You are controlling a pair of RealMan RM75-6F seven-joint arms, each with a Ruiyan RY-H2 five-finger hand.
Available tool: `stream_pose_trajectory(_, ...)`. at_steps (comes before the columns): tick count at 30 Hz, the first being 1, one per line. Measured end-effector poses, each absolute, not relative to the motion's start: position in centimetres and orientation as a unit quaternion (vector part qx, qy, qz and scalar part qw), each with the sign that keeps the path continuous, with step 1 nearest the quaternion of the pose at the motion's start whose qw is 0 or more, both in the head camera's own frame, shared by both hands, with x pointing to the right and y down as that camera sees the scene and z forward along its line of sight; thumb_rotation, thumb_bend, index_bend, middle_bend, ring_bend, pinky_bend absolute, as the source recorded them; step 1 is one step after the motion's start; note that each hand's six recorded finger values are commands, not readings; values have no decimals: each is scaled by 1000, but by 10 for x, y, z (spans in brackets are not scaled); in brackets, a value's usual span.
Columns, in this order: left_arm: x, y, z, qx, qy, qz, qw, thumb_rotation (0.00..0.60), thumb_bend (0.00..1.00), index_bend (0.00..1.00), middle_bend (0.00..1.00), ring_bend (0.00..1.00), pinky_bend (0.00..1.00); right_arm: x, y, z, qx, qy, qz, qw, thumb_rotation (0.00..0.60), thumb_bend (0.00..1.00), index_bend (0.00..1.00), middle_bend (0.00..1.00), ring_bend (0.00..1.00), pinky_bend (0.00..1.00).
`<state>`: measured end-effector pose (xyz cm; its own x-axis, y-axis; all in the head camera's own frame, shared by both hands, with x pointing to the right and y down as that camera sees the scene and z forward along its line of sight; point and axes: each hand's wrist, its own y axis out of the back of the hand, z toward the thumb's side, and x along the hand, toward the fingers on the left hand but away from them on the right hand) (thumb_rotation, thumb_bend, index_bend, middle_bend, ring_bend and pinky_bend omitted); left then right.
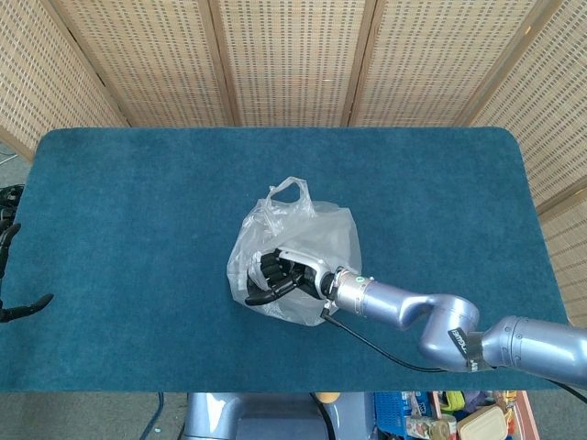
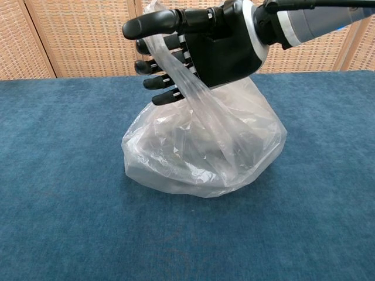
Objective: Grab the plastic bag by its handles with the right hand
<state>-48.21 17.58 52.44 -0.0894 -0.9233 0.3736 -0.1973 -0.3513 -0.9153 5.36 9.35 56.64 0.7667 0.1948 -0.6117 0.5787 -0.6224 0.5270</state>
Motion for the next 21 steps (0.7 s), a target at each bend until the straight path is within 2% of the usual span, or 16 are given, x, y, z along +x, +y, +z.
stream_pose_trajectory(4, -482, 176, 525, -594, 471, -569, 319, 600, 94, 0, 0, 0, 0, 55, 91, 565, 863, 226, -262, 368, 600, 0, 736, 714, 681, 533)
stream_pose_trajectory(8, -481, 175, 527, -596, 467, -570, 319, 600, 93, 0, 0, 0, 0, 58, 91, 562, 864, 226, -268, 361, 600, 0, 760, 737, 719, 568)
stream_pose_trajectory(21, -480, 168, 531, -597, 468, -572, 313, 600, 97, 0, 0, 0, 0, 71, 84, 550, 863, 231, -288, 346, 600, 0, 742, 737, 720, 579)
